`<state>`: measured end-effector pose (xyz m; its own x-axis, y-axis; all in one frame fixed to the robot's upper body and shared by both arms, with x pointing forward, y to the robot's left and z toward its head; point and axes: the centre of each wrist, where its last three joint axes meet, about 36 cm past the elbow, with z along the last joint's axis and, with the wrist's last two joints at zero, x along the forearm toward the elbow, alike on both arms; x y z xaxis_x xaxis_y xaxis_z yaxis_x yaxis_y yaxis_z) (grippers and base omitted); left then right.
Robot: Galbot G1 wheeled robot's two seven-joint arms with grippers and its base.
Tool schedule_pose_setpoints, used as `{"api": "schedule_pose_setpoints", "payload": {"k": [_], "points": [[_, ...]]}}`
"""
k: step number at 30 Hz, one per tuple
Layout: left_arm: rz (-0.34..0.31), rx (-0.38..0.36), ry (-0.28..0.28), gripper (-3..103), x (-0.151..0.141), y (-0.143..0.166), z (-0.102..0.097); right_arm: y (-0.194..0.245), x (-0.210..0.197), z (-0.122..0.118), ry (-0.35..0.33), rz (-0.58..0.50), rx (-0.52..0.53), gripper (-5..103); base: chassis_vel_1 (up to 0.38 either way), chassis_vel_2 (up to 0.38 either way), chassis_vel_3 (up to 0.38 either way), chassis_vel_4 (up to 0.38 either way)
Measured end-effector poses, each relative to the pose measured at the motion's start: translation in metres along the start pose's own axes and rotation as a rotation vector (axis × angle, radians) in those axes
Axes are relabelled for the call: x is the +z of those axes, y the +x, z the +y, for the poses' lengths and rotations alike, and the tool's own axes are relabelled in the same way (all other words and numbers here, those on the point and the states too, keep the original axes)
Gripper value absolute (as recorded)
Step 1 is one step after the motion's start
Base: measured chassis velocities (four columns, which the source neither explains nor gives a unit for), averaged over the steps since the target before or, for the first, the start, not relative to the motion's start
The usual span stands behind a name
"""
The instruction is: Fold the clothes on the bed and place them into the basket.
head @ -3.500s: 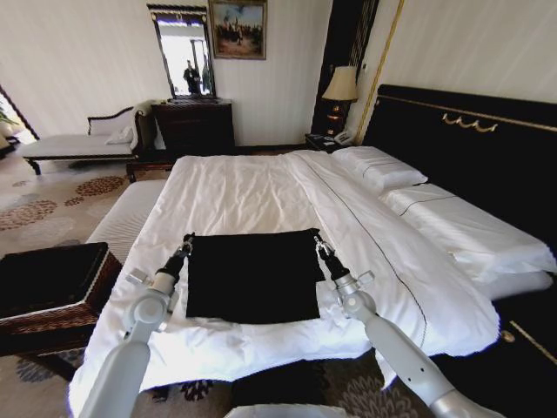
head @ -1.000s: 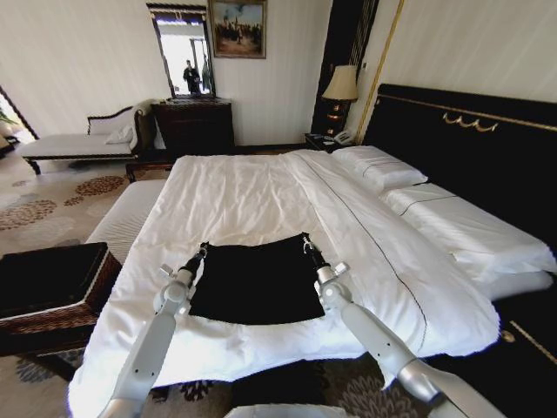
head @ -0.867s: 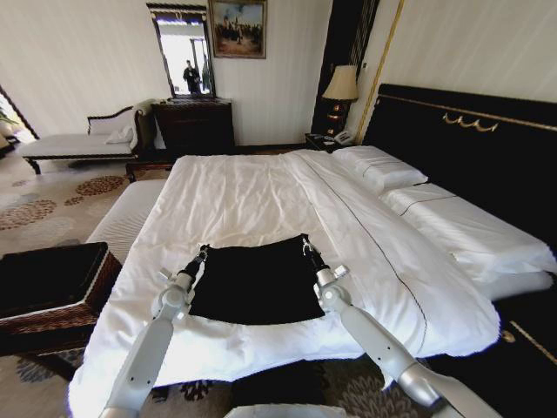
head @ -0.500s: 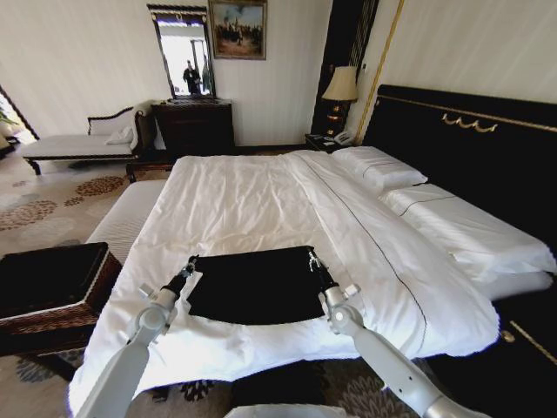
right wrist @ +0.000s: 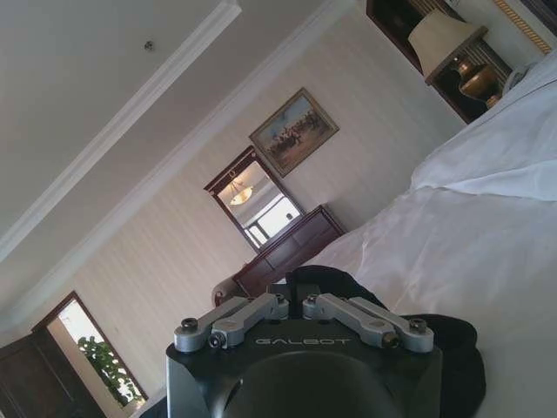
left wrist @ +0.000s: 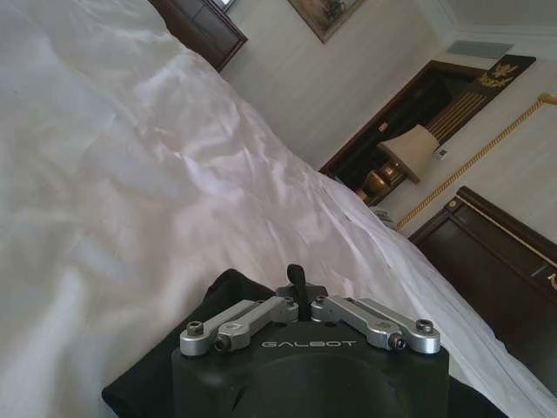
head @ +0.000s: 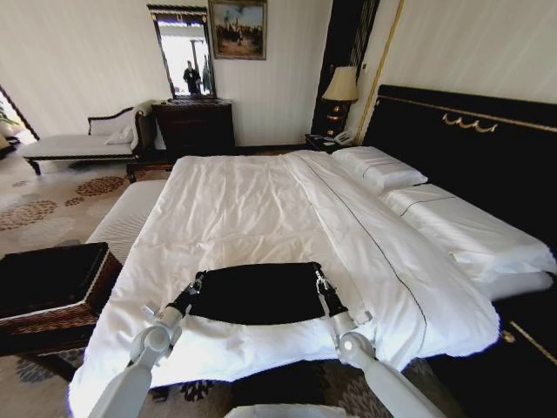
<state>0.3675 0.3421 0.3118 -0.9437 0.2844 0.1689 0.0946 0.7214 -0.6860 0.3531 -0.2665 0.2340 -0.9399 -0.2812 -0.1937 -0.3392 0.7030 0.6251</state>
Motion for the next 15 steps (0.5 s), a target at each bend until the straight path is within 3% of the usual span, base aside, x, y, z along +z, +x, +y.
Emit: {"api": "schedule_pose_setpoints", "payload": {"k": [10, 12, 15], "points": [[-0.006, -0.053, -0.019, 0, 0.005, 0.013, -0.001, 0.021, 0.007, 0.001, 0.020, 0.014, 0.016, -1, 0.000, 0.000, 0.000, 0.000], [-0.010, -0.058, -0.023, 6, 0.003, 0.016, -0.003, 0.023, 0.004, 0.001, 0.021, 0.009, 0.016, -1, 0.000, 0.000, 0.000, 0.000], [-0.031, -0.058, -0.038, 22, -0.007, 0.031, -0.016, 0.033, -0.007, 0.005, 0.033, -0.006, 0.016, 13, 0.000, 0.000, 0.000, 0.000]]}}
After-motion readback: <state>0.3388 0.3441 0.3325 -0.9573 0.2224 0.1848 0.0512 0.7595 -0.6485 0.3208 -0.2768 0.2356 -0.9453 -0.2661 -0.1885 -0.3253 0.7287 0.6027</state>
